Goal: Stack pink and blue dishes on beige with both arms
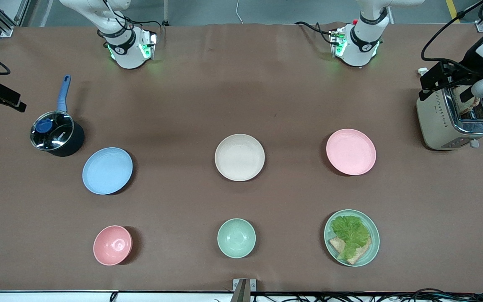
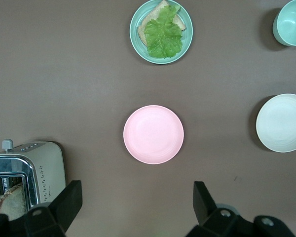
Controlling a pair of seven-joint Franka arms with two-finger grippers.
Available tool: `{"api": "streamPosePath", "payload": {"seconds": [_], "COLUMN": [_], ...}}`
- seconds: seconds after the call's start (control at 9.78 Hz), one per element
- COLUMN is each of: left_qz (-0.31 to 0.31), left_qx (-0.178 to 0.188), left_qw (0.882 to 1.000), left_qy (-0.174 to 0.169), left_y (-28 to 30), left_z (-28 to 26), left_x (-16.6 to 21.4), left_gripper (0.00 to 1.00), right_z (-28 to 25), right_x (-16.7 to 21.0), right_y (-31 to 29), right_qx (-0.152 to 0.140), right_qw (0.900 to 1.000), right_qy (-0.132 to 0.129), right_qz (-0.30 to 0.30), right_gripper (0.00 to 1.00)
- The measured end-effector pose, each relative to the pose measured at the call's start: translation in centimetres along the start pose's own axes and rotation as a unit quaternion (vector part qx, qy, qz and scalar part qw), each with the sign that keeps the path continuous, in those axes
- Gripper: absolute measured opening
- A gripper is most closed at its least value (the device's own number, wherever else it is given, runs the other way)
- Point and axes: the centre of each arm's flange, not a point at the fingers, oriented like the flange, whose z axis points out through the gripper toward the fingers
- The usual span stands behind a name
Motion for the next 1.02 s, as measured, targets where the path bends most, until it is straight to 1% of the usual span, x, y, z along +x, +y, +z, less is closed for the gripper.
{"api": "streamPosePath", "payload": {"seconds": [0.51, 0.61, 0.72, 0.82, 0.92, 1.02], "left_qz": [-0.001, -0.002, -0.004, -0.004, -0.005, 0.000], "left_qx": [0.001, 0.001, 0.001, 0.001, 0.001, 0.001], "left_qw": [1.000, 1.000, 1.000, 1.000, 1.000, 1.000], "left_qy": [-0.006, -0.008, -0.011, -0.016, -0.017, -0.019], "left_y": [-0.1, -0.3, -0.4, -0.5, -0.6, -0.8], "left_z": [0.6, 1.0, 1.6, 2.9, 4.9, 7.8], "left_x": [0.2, 0.5, 0.8, 1.2, 1.9, 2.5], "left_gripper": [1.00, 1.00, 1.00, 1.00, 1.00, 1.00], "right_z": [0.1, 0.3, 1.3, 3.4, 6.8, 11.5], "right_x": [0.1, 0.4, 1.0, 1.8, 3.1, 4.4], "right_y": [1.0, 1.3, 1.3, 1.4, 1.8, 2.9], "right_qx": [0.000, 0.000, 0.000, 0.000, 0.000, 0.002], "right_qw": [1.000, 1.000, 1.000, 1.000, 1.000, 0.999], "right_qy": [0.000, 0.003, -0.001, -0.013, -0.016, -0.012], "right_qz": [0.008, 0.008, 0.004, -0.004, -0.023, -0.035], "right_gripper": [1.00, 1.00, 1.00, 1.00, 1.00, 1.00]}}
